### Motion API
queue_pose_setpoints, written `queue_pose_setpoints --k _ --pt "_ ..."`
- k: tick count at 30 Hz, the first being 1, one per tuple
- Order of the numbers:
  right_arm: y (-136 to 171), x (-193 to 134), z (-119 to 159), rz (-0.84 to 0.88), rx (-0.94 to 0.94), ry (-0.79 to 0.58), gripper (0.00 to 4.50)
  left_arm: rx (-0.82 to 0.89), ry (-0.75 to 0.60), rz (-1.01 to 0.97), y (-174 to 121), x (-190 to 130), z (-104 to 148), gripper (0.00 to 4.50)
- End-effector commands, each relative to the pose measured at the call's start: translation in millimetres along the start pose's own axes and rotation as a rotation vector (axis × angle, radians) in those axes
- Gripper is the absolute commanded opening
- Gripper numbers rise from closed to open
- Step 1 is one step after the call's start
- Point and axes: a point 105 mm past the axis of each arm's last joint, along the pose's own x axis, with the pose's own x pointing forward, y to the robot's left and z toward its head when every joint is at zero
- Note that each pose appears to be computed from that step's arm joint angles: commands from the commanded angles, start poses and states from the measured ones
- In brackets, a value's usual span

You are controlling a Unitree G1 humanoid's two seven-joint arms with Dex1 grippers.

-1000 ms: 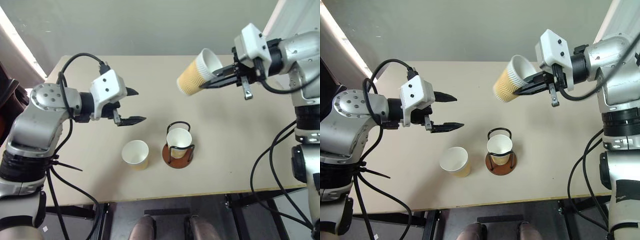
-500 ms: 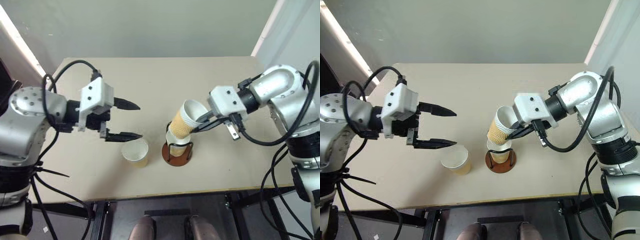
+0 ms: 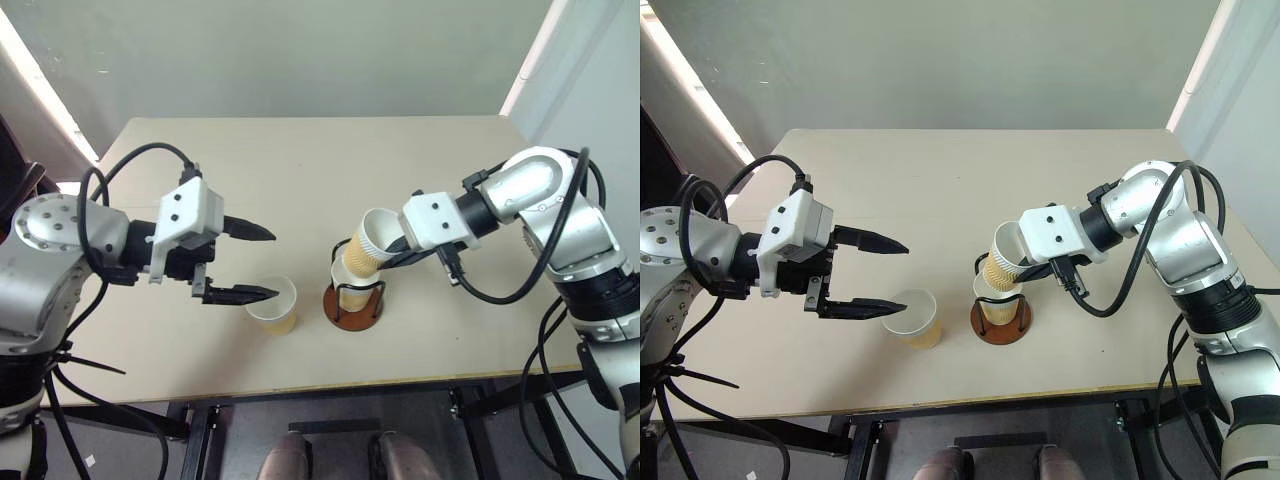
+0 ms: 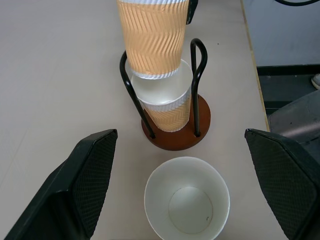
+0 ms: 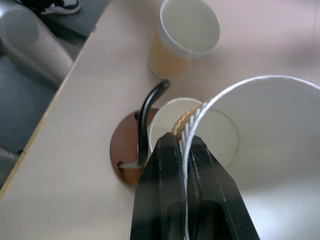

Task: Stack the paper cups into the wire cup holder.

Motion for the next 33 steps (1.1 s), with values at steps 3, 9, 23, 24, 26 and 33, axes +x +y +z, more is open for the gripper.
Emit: queue_pose_setpoints --k 3,9,23,24,26,33 --pt "-7 -1 3 -0.035 -0.017 0.019 0.61 0.03 0.01 0.016 0 -1 5 4.41" --pt "-8 -4 8 -0.049 -0.03 0.005 2.67 0.042 0.026 0.015 4 -1 5 4.41" --pt "-39 -23 42 -0.35 0.269 -0.399 4.43 0.078 0.14 0.003 57 -6 -16 4.41" --pt "-36 -17 42 -0.347 0.276 -0.393 4.43 0.076 0.145 -0.025 58 -3 -18 4.41" --pt "-24 -9 45 -0.306 0.277 -0.395 4.43 0.075 0.151 -0.075 58 5 -21 4.41" --pt "-9 -9 52 -0.27 0.347 -0.447 4.43 0.085 0.234 -0.249 48 32 -42 4.41"
